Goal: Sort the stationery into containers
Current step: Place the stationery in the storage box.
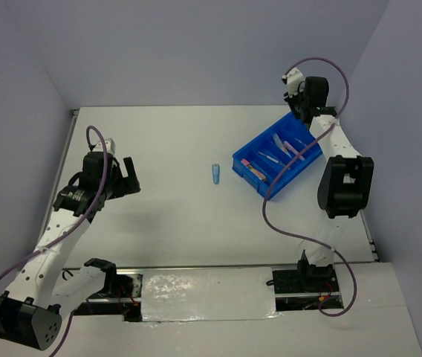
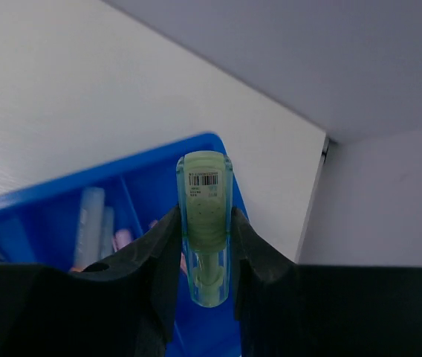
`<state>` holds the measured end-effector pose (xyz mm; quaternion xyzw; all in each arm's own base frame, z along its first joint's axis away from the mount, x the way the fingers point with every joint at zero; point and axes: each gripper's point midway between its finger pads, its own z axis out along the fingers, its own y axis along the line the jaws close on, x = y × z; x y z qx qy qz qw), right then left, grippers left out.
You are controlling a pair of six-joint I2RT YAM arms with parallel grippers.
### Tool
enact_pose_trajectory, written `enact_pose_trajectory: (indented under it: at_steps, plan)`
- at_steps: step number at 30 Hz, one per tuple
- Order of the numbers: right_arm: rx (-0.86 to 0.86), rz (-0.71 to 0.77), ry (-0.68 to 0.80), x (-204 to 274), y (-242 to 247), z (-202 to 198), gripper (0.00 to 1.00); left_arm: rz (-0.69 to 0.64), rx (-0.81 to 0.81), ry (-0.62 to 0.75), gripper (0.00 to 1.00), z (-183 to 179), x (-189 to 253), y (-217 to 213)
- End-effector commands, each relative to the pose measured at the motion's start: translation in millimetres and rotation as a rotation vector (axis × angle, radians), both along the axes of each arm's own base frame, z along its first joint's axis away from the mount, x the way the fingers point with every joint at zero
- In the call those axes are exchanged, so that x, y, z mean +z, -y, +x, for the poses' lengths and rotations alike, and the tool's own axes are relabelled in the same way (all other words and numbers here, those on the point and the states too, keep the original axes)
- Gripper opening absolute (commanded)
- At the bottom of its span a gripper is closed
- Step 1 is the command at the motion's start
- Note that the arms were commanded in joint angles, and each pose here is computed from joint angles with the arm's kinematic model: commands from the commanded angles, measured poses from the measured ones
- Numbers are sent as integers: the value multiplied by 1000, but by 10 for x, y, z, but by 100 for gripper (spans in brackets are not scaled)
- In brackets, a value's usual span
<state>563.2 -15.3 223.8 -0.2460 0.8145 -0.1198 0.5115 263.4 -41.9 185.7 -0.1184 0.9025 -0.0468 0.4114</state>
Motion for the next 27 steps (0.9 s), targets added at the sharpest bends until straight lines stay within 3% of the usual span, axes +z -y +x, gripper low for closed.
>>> enact_pose_trajectory:
  at_steps: [1, 6, 9, 13, 17, 19, 24, 27]
  plan:
    - [-100, -80, -51, -311, 333, 29, 0, 10, -21, -9, 99, 43, -37, 11]
    - [-172, -44, -90, -577, 569, 76, 6, 5, -26, -1, 99, 38, -30, 21]
    - [-188, -41, -116, -712, 624, 107, 17, 5, -35, -8, 99, 39, -42, 33]
    - [-178, -26, -143, -831, 607, 99, 41, 2, -39, -2, 99, 40, -26, 43]
    - [-108, 33, -152, -779, 441, 79, 49, 1, -41, -4, 99, 38, -33, 43]
    - [-101, 54, -139, -685, 405, 74, 61, 0, -42, -1, 99, 39, -27, 46]
    - [-73, 174, -105, -281, 153, 5, 63, -4, -47, 6, 99, 40, -11, 57]
    - [-17, 319, -55, 60, -587, -110, 62, 3, -33, 15, 99, 41, 20, 28]
